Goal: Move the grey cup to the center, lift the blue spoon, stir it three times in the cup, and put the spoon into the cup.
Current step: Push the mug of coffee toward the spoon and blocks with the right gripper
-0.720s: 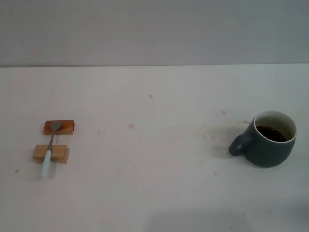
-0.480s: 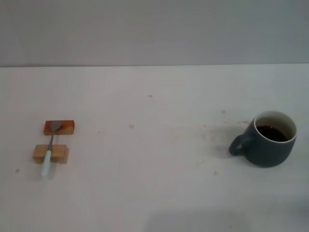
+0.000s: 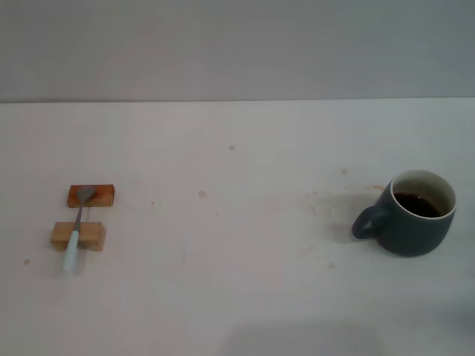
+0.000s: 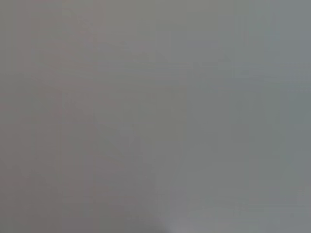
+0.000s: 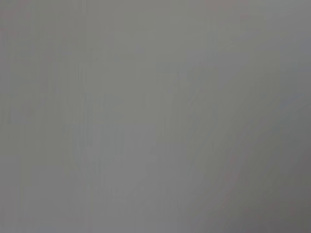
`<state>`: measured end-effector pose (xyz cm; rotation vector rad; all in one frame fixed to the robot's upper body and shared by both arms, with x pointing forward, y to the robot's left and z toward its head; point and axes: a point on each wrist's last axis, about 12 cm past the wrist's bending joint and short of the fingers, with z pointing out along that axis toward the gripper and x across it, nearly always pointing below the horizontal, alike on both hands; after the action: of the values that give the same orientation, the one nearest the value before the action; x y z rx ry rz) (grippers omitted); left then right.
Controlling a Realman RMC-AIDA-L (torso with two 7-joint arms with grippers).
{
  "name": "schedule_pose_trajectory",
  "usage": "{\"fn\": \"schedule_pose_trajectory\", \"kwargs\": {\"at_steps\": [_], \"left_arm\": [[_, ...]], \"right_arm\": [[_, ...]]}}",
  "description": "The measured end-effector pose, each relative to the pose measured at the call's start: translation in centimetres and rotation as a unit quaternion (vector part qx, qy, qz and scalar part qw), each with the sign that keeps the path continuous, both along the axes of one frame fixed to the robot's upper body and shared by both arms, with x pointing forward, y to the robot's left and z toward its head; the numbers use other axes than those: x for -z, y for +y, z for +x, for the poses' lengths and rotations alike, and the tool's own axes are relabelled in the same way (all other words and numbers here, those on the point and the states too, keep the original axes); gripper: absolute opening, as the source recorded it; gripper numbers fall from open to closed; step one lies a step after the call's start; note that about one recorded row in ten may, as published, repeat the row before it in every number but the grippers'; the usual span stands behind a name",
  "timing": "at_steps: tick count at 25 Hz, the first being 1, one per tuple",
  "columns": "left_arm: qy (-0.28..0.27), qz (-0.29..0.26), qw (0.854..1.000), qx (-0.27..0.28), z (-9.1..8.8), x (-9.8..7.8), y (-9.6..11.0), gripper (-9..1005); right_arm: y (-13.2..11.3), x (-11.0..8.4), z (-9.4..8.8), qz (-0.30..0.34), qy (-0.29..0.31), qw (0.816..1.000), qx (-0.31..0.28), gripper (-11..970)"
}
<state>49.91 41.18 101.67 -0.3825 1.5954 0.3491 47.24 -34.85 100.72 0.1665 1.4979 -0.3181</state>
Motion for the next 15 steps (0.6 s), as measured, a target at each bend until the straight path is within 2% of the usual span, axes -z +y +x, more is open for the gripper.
{"fn": "schedule_pose_trajectory", "kwargs": {"at_steps": [8, 15], "left_arm": [[0.014, -0.007, 1.0, 0.02, 0.8, 0.0, -0.3, 586], [0.014, -0.013, 1.0, 0.014, 1.0, -0.1, -0.2, 714]], "right_arm": [[0.0, -0.1, 0.1, 0.0, -0.001, 1.0, 0.0, 620], [0.1, -0.2, 0.4, 0.0, -0.003, 1.0, -0.002, 599]]}}
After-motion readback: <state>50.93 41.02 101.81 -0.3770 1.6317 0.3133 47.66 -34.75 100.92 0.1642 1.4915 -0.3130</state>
